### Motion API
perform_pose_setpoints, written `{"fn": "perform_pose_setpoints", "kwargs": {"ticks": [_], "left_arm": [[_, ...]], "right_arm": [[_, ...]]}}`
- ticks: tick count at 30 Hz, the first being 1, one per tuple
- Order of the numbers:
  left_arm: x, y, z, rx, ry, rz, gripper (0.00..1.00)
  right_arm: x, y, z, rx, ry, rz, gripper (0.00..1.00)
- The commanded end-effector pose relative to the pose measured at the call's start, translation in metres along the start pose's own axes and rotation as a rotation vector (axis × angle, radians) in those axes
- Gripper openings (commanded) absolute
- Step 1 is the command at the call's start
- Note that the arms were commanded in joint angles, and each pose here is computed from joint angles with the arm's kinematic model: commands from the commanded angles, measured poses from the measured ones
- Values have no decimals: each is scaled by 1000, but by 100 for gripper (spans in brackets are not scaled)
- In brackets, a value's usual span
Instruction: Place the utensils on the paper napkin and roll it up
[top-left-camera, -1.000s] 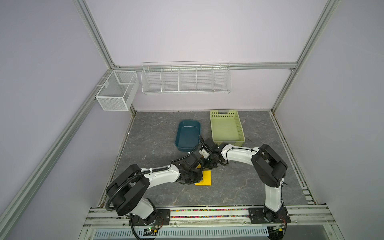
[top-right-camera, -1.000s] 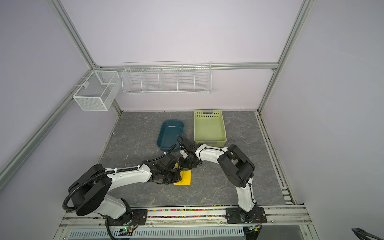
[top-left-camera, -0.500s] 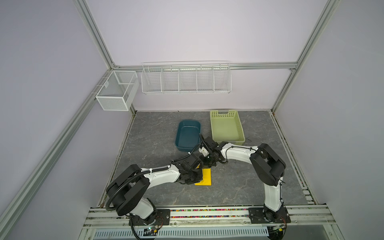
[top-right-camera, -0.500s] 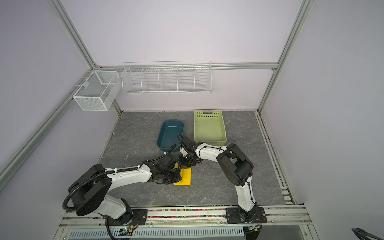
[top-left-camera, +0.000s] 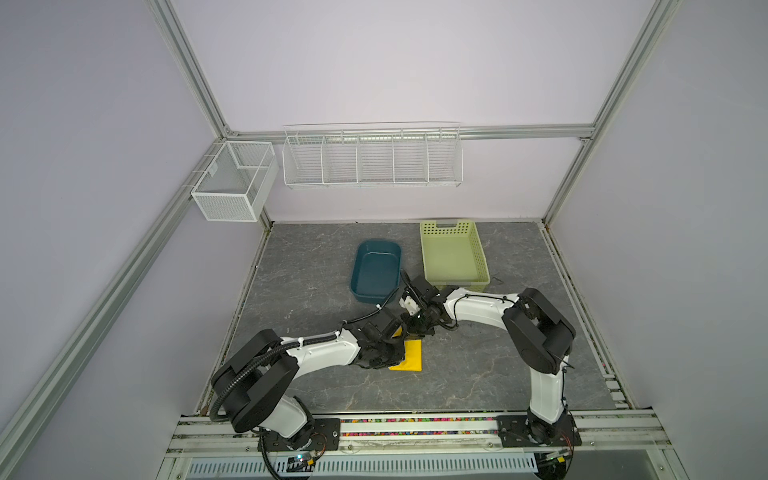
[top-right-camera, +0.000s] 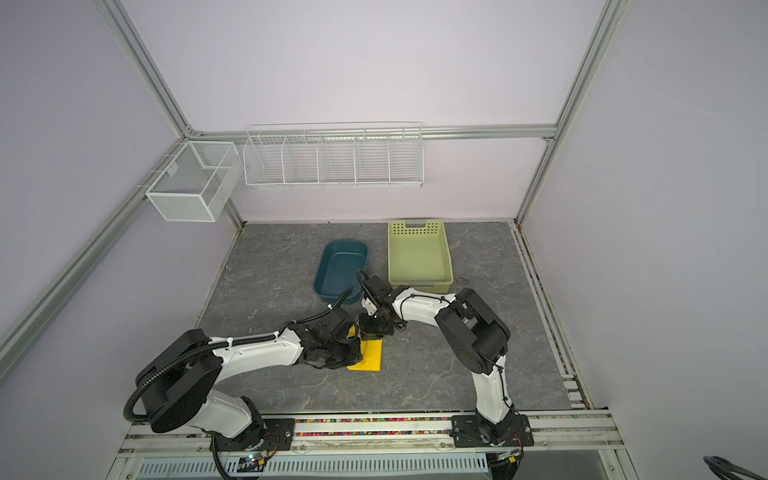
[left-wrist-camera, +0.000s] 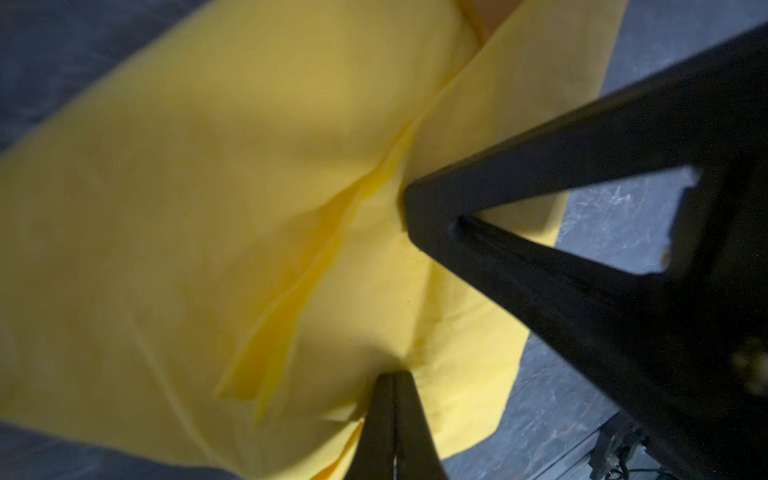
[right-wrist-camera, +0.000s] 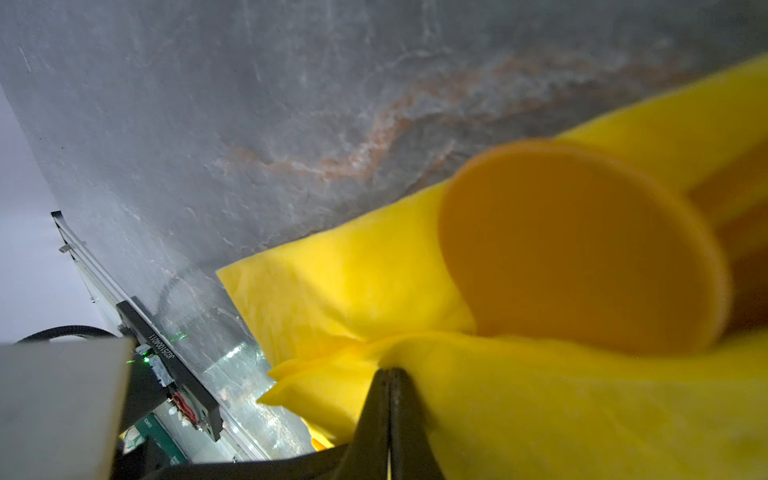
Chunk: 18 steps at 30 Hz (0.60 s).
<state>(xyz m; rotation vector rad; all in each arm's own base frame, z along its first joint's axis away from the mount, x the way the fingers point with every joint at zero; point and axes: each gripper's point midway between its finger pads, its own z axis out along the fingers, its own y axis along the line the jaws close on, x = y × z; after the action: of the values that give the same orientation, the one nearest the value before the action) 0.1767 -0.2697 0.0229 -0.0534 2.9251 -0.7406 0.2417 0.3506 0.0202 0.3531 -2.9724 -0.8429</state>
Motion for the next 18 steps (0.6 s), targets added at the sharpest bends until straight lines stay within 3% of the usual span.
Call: {"fn": "perform_pose_setpoints", "kwargs": {"ticks": [1, 7, 18], "left_arm": [[-11, 15, -13, -46, -57, -50, 4], [-35, 31, -46, -55, -170, -109, 10], [-33, 67, -59, 89, -238, -219, 43]], "right_arm": [[15, -23, 15, 68, 53, 21, 7], [18, -25, 15, 71, 59, 21, 7], [19, -22, 16, 59, 65, 19, 7]]}}
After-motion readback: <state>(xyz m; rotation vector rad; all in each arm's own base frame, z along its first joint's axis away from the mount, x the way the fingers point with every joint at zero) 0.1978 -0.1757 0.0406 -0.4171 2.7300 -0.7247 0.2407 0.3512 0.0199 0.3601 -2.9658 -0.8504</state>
